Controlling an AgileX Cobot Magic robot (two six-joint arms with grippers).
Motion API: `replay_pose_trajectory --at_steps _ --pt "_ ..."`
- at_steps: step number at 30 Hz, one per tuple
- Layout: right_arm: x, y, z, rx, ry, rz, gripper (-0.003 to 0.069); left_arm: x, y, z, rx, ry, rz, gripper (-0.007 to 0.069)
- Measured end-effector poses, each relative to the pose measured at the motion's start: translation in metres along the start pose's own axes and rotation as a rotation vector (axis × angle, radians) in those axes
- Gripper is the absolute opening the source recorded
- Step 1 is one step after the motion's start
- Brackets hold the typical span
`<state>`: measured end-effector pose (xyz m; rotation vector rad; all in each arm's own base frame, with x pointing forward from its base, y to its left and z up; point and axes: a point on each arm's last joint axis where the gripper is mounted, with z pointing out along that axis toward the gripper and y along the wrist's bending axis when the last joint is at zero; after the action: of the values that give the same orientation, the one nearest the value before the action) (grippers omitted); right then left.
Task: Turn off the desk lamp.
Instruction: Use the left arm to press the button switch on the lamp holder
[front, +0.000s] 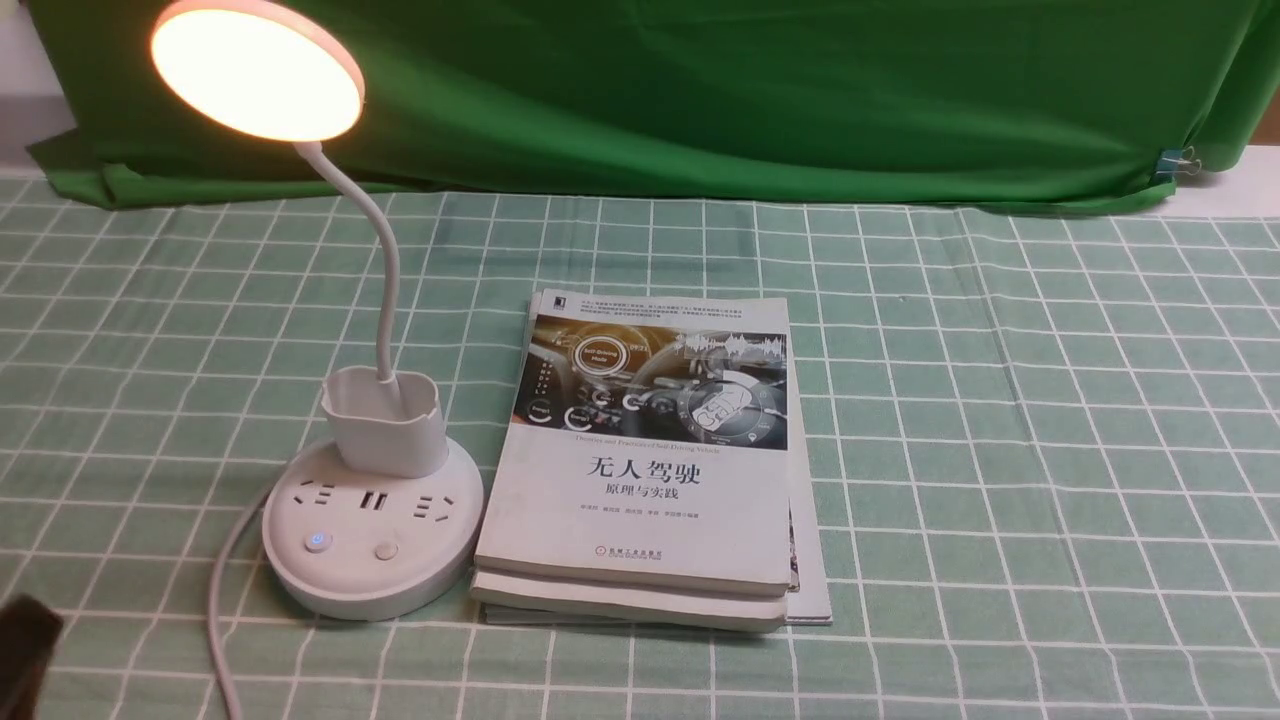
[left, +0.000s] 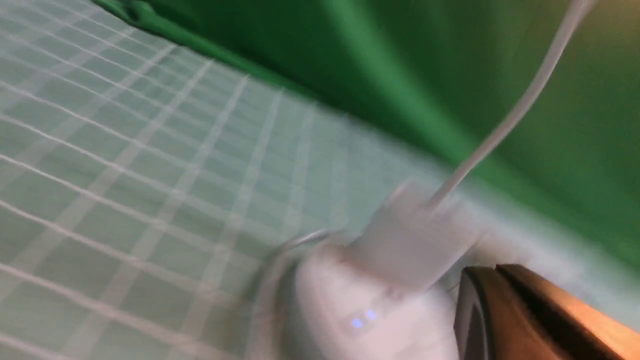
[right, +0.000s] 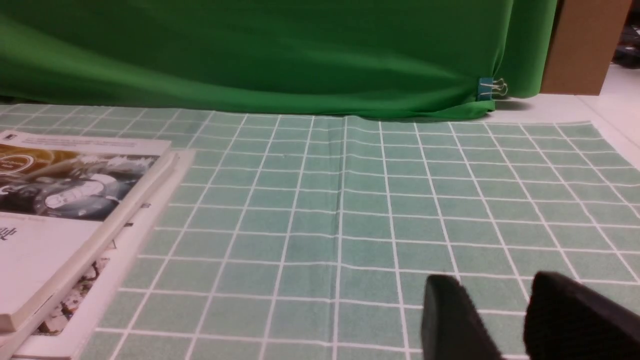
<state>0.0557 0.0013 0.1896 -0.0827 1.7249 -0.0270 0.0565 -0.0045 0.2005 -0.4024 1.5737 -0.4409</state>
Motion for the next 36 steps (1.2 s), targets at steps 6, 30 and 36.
replay_pose_trajectory --at_steps 6,30,36 --pt "0.000 0.000 0.000 0.000 0.000 0.000 0.0242 -0.013 0.000 -0.001 0.009 -0.140 -0.177 0.0001" --pt "0.000 0.000 0.000 0.000 0.000 0.000 0.0242 -0.040 -0.053 0.133 -0.098 1.161 0.375 0.0001" --pt "0.000 0.000 0.000 0.000 0.000 0.000 0.0242 -0.008 -0.082 0.167 -0.020 1.302 0.536 0.0001"
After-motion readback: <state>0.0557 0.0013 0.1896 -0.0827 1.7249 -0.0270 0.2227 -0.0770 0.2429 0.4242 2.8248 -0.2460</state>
